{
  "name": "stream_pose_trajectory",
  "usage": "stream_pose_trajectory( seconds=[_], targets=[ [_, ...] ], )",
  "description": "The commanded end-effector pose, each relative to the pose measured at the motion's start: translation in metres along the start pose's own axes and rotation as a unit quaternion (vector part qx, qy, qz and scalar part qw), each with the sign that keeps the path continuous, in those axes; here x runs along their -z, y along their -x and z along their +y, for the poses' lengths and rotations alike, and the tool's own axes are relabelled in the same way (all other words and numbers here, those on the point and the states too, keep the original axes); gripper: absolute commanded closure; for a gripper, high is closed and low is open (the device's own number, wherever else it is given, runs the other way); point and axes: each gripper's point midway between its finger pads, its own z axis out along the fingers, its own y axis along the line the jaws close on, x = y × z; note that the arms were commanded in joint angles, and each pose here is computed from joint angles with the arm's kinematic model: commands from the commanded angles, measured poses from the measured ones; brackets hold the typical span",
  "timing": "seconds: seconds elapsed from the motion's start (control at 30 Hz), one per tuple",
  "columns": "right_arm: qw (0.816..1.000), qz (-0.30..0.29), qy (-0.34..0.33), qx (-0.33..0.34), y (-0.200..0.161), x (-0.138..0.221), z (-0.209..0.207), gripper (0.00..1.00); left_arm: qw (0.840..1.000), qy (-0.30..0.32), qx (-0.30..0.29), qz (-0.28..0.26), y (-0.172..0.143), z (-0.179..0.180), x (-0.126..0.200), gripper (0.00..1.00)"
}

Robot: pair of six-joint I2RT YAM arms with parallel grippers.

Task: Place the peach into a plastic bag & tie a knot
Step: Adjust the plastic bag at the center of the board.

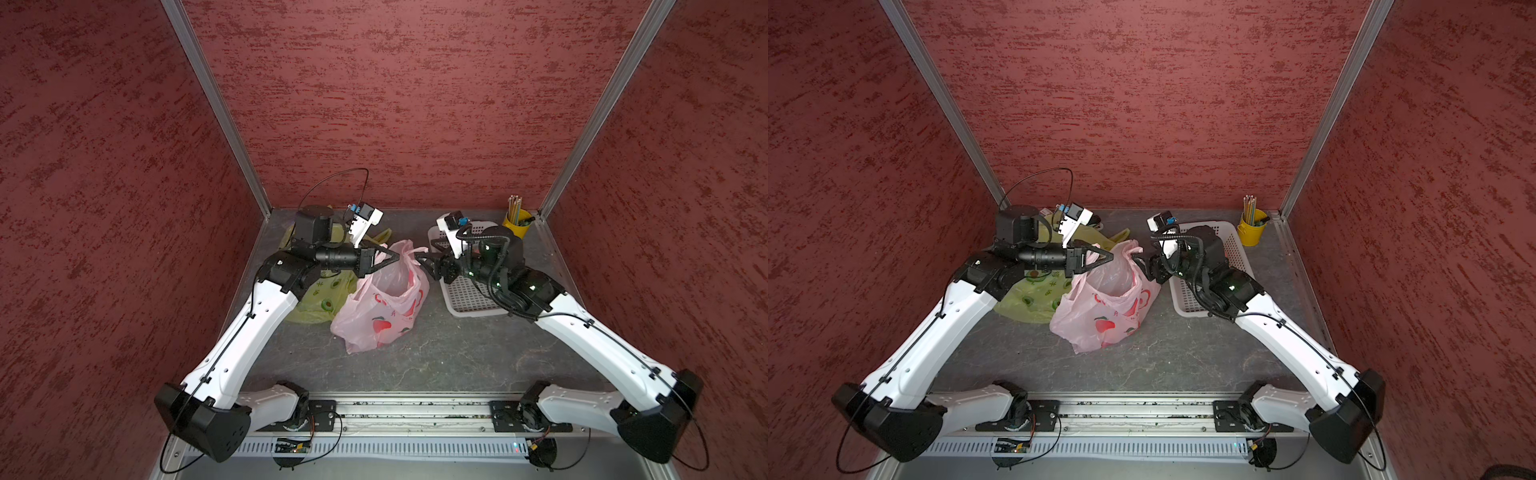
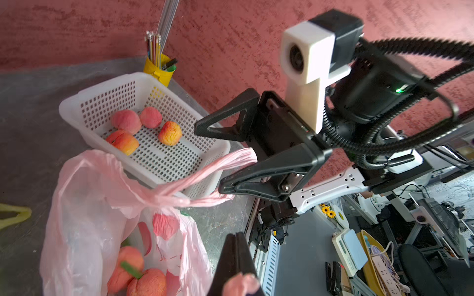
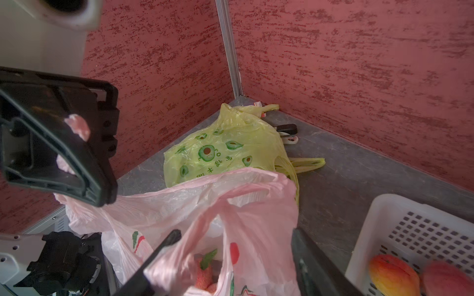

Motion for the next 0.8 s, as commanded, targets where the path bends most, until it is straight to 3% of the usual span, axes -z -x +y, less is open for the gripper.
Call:
stream_pose_trajectory(
  seconds=[0.0,0.1,0.23,0.47,0.77],
  targets=[
    [0.996,-0.073,-0.048,0.033,0.048,0.04,-0.003,0.24,0.998,-0.047,-0.025,-0.033,0.026,-0.025,0.014,1.0],
    [0.992,-0.111,-0.04,0.052,0.07,0.063,0.007,0.2,0.995,-0.088,-0.031,-0.045,0.041,-0.039,0.021,1.0],
    [0.989,-0.112,0.059,0.075,0.08,0.067,0.044,0.2,0.988,-0.143,-0.036,-0.04,0.054,-0.056,0.024,1.0],
    [0.967,0.001,0.247,0.052,0.044,0.013,0.09,0.16,0.979,-0.201,-0.027,-0.031,0.067,-0.067,0.022,1.0],
    [0.934,-0.036,0.35,0.066,0.044,-0.012,0.123,0.14,0.975,-0.22,-0.008,-0.03,0.07,-0.071,0.018,1.0]
  ],
)
